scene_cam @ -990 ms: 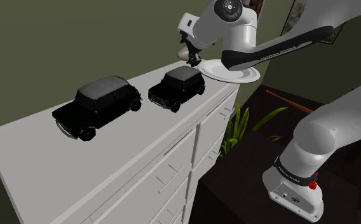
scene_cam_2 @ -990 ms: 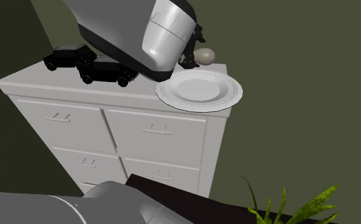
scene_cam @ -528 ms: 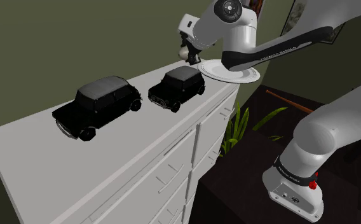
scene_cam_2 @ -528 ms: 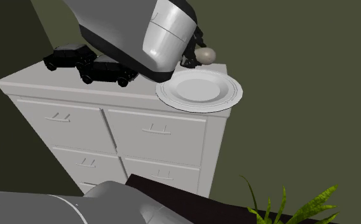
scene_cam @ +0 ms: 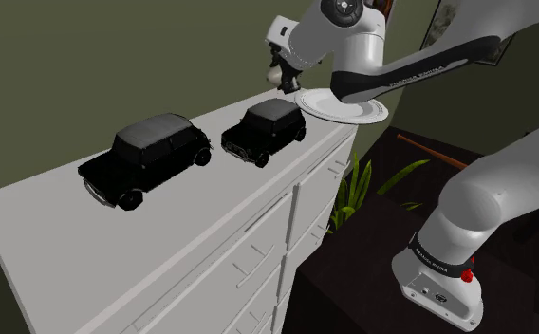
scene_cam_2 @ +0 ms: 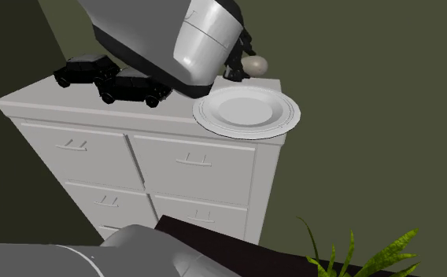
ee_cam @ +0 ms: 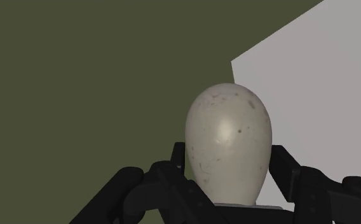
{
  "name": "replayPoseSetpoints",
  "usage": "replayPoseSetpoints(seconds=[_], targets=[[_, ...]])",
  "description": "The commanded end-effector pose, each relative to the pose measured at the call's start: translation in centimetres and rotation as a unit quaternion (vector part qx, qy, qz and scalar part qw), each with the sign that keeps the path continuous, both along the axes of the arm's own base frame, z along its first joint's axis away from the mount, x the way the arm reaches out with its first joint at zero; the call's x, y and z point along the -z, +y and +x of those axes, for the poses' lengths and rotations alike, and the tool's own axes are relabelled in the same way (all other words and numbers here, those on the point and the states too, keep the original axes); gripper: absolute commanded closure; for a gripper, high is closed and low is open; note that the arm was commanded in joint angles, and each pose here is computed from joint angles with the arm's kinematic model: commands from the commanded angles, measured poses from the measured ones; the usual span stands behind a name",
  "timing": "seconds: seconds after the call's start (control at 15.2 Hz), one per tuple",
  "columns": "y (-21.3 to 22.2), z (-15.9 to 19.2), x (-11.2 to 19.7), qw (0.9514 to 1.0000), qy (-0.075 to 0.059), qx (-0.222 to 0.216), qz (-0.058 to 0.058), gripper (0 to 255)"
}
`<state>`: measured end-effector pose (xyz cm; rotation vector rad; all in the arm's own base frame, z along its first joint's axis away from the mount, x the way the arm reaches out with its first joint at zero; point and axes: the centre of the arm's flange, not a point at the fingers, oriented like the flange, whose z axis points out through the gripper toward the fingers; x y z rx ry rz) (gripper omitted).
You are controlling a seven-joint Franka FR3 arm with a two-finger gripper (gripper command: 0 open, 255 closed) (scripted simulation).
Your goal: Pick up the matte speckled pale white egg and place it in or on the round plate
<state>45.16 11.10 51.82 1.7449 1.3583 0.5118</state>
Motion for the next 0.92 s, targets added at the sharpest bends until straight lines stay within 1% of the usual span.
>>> replayPoseSetpoints(seconds=[0.0,0.86], targets=[[0.1,0.0,-1.3,1.0000,-0.003,-0.001,0.000,255],[0.1,0.0,-8.1,1.0000,-0.003,-0.001,0.000,255]])
